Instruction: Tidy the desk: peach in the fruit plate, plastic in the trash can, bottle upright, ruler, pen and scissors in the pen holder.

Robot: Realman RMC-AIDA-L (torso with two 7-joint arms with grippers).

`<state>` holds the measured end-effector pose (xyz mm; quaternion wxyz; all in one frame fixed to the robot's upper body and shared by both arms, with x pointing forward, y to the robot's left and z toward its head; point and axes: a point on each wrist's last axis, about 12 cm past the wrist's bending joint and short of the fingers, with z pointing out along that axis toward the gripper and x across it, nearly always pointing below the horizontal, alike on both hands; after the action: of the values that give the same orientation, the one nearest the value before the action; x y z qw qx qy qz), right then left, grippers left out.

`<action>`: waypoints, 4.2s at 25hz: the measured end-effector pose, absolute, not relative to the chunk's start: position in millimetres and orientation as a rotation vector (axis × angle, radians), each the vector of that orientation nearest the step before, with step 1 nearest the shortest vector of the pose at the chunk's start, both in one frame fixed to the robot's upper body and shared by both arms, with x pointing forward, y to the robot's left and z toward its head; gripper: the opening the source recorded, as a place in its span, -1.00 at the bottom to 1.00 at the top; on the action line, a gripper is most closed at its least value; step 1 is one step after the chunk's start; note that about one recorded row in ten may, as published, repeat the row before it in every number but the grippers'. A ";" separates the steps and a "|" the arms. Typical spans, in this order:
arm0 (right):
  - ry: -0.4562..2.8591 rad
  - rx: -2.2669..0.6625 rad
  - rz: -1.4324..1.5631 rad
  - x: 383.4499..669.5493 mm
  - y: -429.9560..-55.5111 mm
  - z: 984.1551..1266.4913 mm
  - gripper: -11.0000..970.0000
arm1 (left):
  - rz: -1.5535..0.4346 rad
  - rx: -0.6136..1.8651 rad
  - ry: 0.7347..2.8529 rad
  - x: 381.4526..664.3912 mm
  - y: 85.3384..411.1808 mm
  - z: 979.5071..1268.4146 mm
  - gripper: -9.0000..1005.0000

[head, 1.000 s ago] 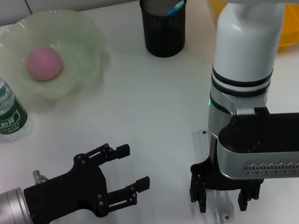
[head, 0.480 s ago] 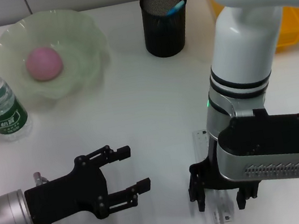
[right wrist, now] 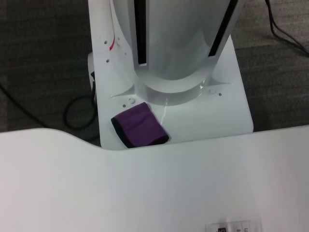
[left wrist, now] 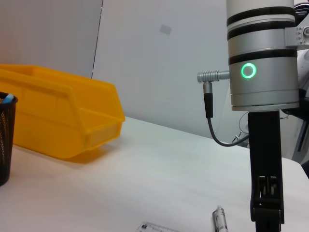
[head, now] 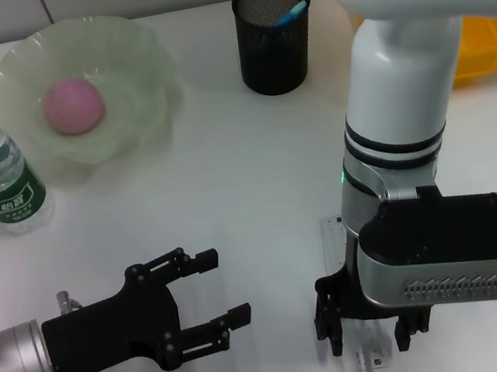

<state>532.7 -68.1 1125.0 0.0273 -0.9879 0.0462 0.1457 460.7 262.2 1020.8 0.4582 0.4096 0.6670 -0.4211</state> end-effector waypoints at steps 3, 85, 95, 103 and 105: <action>0.141 -3.052 0.447 532.4 -67.7 1125.0 0.39 | -1.036 1.011 1.643 460.9 262.3 1020.9 0.57; 0.851 -2.753 0.381 542.7 -103.8 1195.1 -0.17 | -1.079 0.904 1.616 455.1 278.8 1030.4 0.57; 1.087 -2.344 0.620 555.9 -133.3 1207.7 -0.17 | -1.113 0.897 1.562 453.4 279.6 1037.4 0.57; 1.175 -1.903 0.799 561.2 -170.5 1191.4 -0.17 | -1.118 0.886 1.540 453.4 281.4 1040.7 0.57; 1.178 -1.791 0.826 561.0 -180.5 1182.0 -0.17 | -1.120 0.877 1.536 452.5 280.2 1040.1 0.57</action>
<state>561.0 -180.5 1182.0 0.4097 -0.7113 0.4676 0.3279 452.5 280.2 1040.1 0.5003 0.3628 0.6354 -0.4630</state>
